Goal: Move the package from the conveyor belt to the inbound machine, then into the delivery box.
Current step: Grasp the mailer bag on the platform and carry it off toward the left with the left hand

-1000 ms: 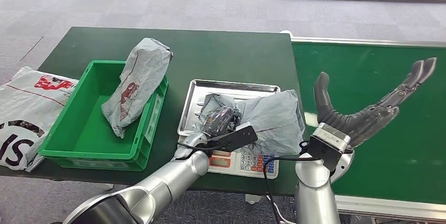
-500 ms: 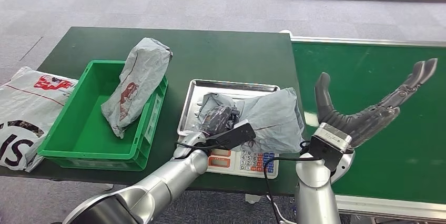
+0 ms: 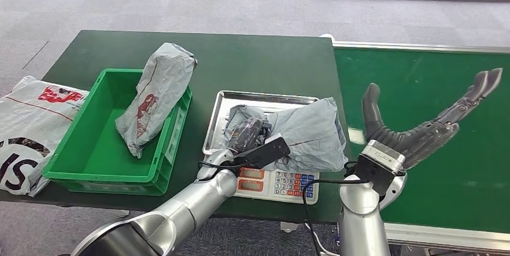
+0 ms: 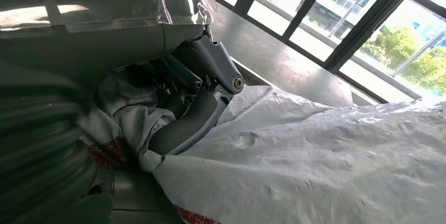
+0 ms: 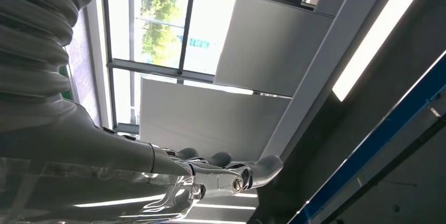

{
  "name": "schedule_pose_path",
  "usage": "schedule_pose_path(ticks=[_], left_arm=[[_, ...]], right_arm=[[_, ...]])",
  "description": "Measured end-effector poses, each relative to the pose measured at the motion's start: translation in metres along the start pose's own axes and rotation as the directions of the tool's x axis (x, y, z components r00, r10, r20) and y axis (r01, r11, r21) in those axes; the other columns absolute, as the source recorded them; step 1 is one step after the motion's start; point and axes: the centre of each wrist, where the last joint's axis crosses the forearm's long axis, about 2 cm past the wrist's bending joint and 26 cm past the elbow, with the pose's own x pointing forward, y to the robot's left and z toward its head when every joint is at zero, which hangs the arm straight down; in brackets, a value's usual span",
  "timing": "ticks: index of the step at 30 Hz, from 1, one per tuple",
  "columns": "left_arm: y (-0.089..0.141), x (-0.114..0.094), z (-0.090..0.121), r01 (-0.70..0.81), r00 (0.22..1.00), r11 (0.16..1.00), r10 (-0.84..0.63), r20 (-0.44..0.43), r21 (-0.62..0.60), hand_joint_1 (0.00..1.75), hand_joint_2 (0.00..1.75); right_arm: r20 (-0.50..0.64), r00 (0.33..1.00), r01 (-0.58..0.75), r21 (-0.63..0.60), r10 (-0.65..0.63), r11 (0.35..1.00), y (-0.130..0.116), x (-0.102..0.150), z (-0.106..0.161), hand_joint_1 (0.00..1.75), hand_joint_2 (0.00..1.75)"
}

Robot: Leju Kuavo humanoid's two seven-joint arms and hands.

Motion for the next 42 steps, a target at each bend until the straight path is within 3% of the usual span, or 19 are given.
schedule_pose_path(ticks=[8,15,24,34,42], left_arm=[[0.001,0.0,0.0,0.01,1.0,1.0,-0.011,0.009,0.025,1.75,1.75],[0.008,0.002,-0.003,0.057,0.997,0.986,-0.065,0.045,0.158,1.75,1.75],[0.011,0.002,-0.004,0.064,0.996,0.981,-0.075,0.055,0.182,1.75,1.75],[0.034,0.013,-0.016,0.141,0.976,0.937,-0.187,0.116,0.318,1.75,1.75],[0.051,0.024,-0.021,0.287,0.929,0.872,-0.354,0.105,0.396,1.75,1.75]], right_arm=[[0.0,1.0,-0.003,0.0,0.003,1.0,-0.001,-0.001,0.0,0.0,1.75],[-0.002,1.0,-0.011,-0.004,0.011,1.0,-0.002,-0.002,0.0,0.0,1.75],[-0.001,1.0,-0.013,-0.006,0.013,1.0,-0.003,-0.002,0.0,0.0,1.75],[-0.008,1.0,-0.028,-0.01,0.028,1.0,-0.007,-0.005,0.001,0.0,1.75],[-0.006,0.999,-0.046,-0.021,0.045,0.999,-0.012,-0.007,-0.001,0.0,1.75]])
